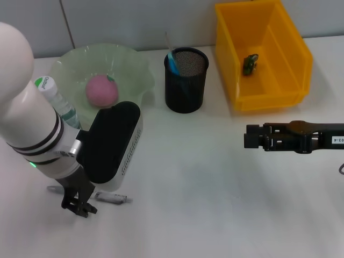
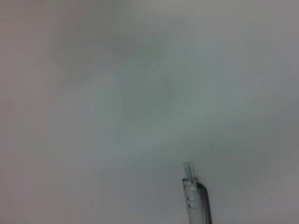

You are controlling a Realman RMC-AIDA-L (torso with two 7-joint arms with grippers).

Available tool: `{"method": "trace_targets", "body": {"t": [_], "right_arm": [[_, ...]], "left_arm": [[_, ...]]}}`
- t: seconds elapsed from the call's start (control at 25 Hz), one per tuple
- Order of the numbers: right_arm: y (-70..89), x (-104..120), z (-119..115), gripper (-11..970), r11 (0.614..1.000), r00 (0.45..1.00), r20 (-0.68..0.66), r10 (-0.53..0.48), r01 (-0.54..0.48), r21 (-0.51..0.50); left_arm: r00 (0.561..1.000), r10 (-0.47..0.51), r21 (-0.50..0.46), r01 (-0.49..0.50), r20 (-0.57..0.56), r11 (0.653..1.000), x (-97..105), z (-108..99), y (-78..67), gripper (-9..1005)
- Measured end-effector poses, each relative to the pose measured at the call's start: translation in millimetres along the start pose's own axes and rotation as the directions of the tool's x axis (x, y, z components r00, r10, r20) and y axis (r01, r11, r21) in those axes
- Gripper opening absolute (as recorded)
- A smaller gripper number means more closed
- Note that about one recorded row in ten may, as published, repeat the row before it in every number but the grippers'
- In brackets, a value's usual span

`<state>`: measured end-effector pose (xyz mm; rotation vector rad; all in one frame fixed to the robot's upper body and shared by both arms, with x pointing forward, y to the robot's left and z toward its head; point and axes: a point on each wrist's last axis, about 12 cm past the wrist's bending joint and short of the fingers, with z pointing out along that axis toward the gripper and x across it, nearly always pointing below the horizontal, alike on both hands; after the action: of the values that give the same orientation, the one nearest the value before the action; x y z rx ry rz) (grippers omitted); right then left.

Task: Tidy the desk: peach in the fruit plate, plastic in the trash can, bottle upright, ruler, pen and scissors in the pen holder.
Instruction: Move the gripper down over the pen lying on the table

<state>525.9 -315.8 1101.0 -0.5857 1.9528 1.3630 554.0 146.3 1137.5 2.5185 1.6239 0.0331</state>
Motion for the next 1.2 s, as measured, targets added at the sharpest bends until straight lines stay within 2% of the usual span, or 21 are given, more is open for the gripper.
{"method": "trace_targets", "body": {"t": [0.52,0.76,1.12,1.2], "right_arm": [[0.3,0.8,-0.2,757,1.000,1.000,-0.005,0.001,-0.001,-0.003],[0.3,1.6,0.0,758,1.000,1.000,-0.006,0.004,-0.004,-0.004],[0.2,2.6,-0.2,758,1.000,1.000,-0.006,0.007,-0.007,-0.003],[0.2,3.0,-0.4,758,1.000,1.000,-0.005,0.009,-0.009,-0.003]], "left_arm": [[1.000,-0.029,-0.020,0.029,-0.010,0.999,0.9,2.0,-2.4,480],[0.999,-0.035,-0.024,0.035,-0.006,0.999,1.9,4.1,-2.8,485],[0.999,-0.044,-0.030,0.044,0.002,0.999,3.3,7.3,-3.8,313],[0.999,-0.048,-0.027,0.048,0.002,0.998,4.2,9.0,-4.2,314]]}}
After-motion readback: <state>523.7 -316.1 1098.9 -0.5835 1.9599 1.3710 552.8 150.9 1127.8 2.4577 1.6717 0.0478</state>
